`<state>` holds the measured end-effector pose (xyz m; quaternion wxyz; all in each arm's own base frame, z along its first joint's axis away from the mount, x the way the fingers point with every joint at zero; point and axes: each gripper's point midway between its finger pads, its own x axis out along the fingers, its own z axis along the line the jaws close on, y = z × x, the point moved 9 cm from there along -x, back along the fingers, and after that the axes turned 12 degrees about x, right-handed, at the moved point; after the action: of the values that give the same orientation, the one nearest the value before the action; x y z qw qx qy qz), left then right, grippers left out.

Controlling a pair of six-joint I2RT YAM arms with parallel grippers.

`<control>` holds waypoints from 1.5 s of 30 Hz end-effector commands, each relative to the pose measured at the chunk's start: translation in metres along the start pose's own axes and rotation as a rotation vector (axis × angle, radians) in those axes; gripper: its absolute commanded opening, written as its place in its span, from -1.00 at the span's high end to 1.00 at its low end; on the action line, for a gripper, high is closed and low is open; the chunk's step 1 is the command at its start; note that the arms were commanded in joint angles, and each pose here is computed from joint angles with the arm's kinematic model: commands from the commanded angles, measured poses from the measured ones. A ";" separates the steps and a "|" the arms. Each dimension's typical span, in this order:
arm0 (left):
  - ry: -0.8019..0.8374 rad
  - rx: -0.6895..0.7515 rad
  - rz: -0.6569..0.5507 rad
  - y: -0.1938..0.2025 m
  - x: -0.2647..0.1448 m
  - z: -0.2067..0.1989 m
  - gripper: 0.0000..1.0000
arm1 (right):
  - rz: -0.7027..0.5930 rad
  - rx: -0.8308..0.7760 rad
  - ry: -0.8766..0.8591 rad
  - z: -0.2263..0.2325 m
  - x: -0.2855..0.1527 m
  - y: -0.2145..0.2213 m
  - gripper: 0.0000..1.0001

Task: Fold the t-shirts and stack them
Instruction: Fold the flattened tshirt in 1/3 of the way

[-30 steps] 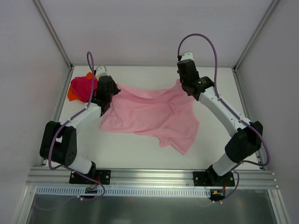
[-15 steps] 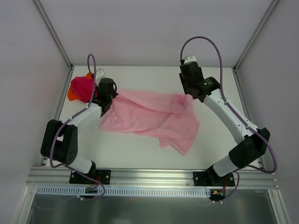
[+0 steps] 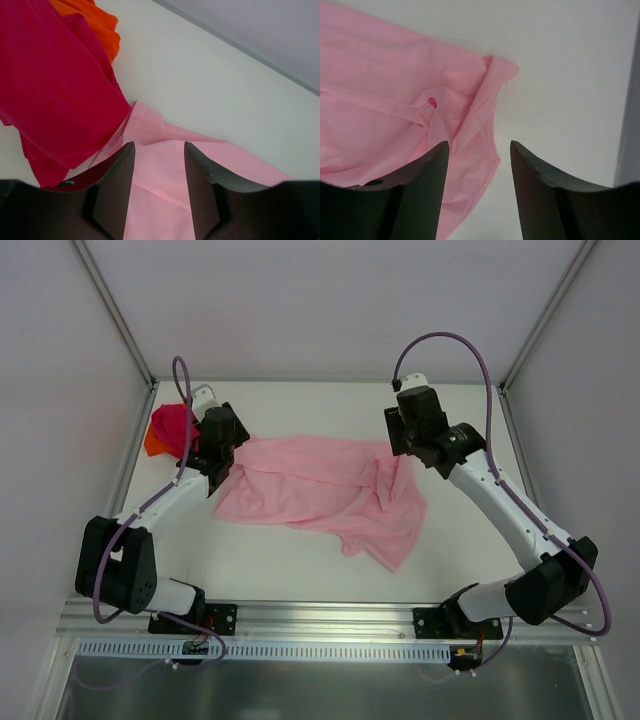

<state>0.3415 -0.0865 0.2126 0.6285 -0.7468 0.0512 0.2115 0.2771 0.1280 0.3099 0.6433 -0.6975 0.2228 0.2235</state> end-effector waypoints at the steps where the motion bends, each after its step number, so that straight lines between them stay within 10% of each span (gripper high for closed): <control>1: 0.115 -0.024 -0.003 0.003 -0.004 -0.012 0.09 | 0.023 0.054 -0.163 0.022 0.009 0.012 -0.11; 25: 0.075 0.069 0.072 0.104 -0.081 0.003 0.10 | 0.107 0.032 -0.297 0.091 -0.029 0.167 -0.10; 45: 0.031 0.127 0.212 0.170 -0.053 0.003 0.01 | 0.045 -0.039 -0.323 0.103 -0.053 0.231 -0.09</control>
<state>0.2285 -0.1250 0.0759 0.6589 -0.6817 0.1777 0.2637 0.0923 0.2160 0.1488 0.6195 -0.6754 0.1280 0.3790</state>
